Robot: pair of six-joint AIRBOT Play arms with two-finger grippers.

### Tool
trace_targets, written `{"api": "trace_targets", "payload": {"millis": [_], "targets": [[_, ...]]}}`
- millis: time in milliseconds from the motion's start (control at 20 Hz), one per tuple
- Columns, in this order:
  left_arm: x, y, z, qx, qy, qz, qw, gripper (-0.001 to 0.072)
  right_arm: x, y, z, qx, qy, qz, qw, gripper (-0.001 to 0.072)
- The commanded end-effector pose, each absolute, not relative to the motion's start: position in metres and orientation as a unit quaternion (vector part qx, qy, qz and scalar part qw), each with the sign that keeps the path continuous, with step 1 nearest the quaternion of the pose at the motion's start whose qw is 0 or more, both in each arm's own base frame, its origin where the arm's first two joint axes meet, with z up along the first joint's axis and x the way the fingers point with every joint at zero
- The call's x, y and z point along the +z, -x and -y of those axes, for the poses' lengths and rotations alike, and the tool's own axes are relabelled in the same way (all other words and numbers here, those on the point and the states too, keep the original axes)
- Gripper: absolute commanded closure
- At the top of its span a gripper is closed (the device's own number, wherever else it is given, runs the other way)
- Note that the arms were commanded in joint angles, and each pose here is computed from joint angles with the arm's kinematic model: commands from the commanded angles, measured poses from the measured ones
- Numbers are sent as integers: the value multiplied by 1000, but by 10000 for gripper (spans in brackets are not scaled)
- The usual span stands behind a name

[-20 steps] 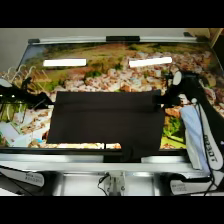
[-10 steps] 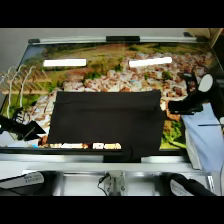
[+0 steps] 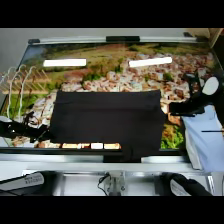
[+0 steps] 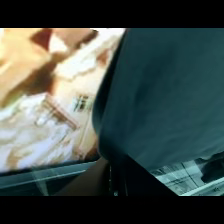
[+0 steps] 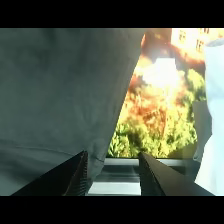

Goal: Fold the shirts.

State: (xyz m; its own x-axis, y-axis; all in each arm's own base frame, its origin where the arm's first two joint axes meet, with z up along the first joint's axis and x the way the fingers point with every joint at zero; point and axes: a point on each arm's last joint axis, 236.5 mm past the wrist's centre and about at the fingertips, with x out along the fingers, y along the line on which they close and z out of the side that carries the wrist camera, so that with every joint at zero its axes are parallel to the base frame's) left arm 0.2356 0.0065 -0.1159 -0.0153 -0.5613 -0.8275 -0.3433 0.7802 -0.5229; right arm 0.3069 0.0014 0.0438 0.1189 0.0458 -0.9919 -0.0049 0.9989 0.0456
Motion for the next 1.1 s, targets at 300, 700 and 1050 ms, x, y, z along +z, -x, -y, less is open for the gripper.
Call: {"api": "trace_targets", "payload": {"millis": [300,700,1050], "targets": [[-121,-239,-3,-88,306,-705,633,670,-83,-190,-51,51,-121,-745,654,248],[-116,-238,-2,-93,302,-704,636,670,-104,-170,-49,36,-127,-758,638,242],[-115,-241,0,-95,310,-699,638,671,-114,-173,-74,45,-192,-740,643,278]]}}
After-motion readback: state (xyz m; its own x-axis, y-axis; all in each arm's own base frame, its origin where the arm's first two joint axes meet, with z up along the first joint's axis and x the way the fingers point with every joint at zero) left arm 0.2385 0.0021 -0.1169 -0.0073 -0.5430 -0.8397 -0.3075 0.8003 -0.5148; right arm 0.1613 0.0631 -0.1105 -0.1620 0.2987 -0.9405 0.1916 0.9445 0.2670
